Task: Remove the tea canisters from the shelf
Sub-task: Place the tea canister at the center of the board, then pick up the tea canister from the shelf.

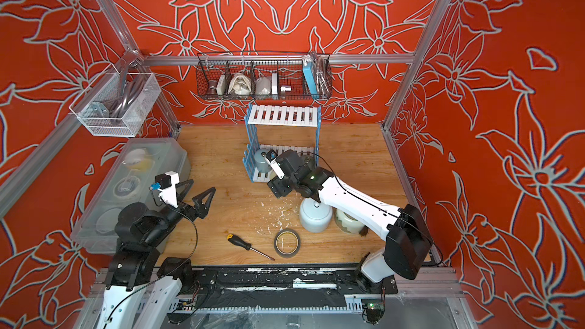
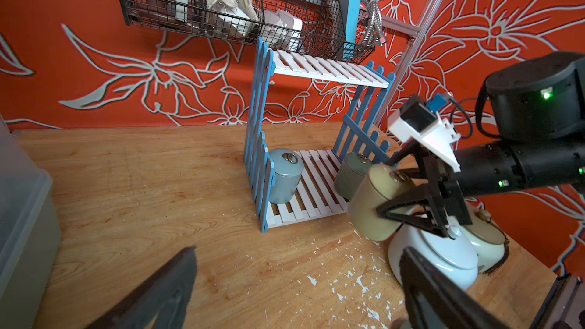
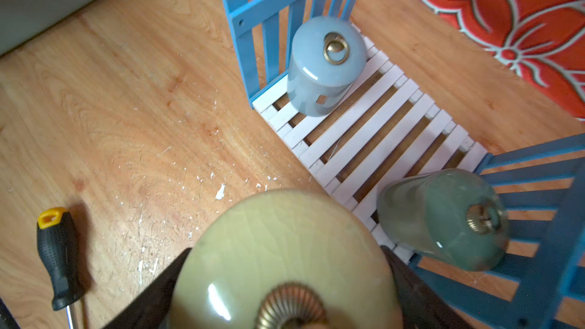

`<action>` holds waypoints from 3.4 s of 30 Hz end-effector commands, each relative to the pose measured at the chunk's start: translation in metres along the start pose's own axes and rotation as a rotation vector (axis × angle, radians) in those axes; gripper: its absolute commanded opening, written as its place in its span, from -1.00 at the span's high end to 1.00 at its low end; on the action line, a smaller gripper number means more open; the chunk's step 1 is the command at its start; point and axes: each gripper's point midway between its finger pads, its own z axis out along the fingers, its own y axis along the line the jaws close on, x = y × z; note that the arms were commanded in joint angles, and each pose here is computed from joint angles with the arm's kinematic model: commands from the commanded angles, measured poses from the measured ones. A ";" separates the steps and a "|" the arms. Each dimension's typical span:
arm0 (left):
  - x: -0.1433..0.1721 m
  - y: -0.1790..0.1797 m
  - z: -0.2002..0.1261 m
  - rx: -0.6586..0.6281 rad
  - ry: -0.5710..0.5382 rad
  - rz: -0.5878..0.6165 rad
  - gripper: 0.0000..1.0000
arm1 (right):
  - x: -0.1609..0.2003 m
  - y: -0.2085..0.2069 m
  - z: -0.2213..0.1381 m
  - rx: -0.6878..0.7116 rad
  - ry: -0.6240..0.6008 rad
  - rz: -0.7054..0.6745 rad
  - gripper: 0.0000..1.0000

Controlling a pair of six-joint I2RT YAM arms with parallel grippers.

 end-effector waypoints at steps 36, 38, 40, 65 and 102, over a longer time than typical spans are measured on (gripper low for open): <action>-0.002 0.004 0.001 -0.017 -0.015 0.019 -0.98 | 0.066 0.054 0.045 -0.231 0.041 -0.198 -0.04; -0.001 -0.002 0.001 0.018 -0.013 0.018 -0.98 | 0.070 0.052 0.048 -0.220 0.045 -0.205 -0.05; -0.001 -0.001 0.001 0.014 -0.001 0.014 -0.98 | 0.071 0.052 0.048 -0.220 0.054 -0.205 -0.09; -0.002 0.000 0.001 0.001 -0.007 0.014 -0.98 | 0.067 0.038 0.022 -0.136 0.014 -0.264 -0.99; -0.028 -0.062 0.053 0.368 0.201 0.174 -0.98 | 0.070 -0.065 -0.149 0.282 -0.202 -0.153 -0.99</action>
